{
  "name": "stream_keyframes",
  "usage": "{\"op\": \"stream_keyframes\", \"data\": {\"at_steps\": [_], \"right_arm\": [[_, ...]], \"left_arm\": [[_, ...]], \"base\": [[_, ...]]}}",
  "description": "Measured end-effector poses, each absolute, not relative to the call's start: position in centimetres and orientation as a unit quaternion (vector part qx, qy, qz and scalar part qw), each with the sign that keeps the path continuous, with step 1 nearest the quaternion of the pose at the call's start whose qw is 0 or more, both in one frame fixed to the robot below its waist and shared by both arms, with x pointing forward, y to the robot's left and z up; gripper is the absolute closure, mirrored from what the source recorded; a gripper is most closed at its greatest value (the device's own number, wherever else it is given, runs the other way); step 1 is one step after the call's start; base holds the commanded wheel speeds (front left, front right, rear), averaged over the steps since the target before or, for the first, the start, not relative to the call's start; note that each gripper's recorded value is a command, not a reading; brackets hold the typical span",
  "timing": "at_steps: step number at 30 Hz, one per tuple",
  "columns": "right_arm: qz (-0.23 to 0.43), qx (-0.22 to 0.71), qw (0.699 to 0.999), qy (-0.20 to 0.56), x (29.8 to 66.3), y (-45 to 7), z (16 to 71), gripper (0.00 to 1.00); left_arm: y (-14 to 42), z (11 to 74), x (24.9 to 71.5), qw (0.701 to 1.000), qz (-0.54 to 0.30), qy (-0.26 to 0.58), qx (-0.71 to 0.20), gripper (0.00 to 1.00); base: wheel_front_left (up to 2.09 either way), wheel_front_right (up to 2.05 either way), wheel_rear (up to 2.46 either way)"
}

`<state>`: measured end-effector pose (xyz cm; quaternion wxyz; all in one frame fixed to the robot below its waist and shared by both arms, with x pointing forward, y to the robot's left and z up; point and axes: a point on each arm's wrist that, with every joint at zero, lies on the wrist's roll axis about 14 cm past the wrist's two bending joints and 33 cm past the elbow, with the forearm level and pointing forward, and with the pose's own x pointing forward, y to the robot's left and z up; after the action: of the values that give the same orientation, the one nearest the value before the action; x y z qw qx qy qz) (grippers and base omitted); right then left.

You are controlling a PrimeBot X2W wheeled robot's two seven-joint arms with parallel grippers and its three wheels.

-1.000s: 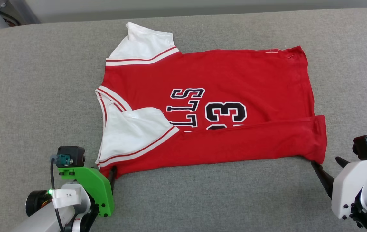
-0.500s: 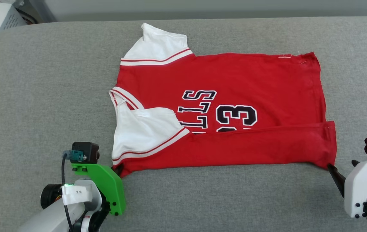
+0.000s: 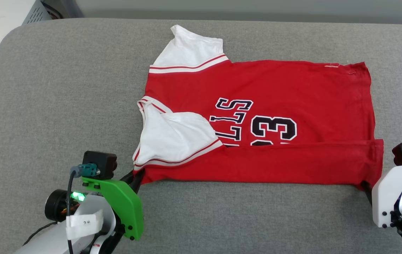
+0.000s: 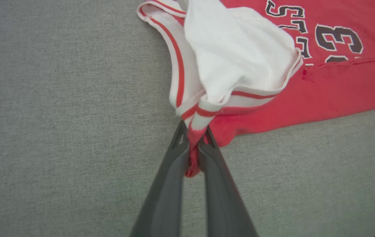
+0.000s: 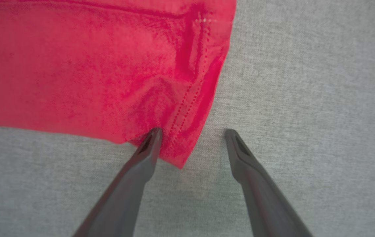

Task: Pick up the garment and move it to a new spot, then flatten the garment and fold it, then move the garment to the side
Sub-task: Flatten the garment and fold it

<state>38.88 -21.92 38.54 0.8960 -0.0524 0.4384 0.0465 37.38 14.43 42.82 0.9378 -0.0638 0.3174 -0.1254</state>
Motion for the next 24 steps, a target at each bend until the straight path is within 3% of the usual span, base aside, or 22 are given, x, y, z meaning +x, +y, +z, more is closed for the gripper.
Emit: {"op": "stream_keyframes", "data": {"at_steps": [6,7,8,9,24], "right_arm": [[0.044,-0.053,0.89,0.451,39.4,-21.9,37.4,0.02],[0.045,-0.051,0.889,0.454,39.3,-21.8,37.2,0.5],[0.046,-0.05,0.887,0.457,39.2,-21.8,37.0,0.63],[0.047,-0.051,0.885,0.46,39.1,-21.7,36.8,1.0],[0.043,-0.059,0.893,0.445,39.0,-23.4,38.8,1.0]], "left_arm": [[14.6,42.3,37.4,0.936,-0.125,0.325,-0.061,1.0],[14.6,42.3,37.4,0.935,-0.125,0.326,-0.061,1.0],[14.6,42.2,37.4,0.935,-0.124,0.326,-0.061,1.0],[14.6,42.2,37.4,0.935,-0.124,0.327,-0.06,1.0],[15.0,42.3,36.3,0.933,-0.124,0.334,-0.049,1.0]], "base": [[0.0,0.0,0.0],[0.0,0.0,0.0],[0.0,0.0,0.0],[0.0,0.0,0.0],[0.0,0.0,0.0]]}}
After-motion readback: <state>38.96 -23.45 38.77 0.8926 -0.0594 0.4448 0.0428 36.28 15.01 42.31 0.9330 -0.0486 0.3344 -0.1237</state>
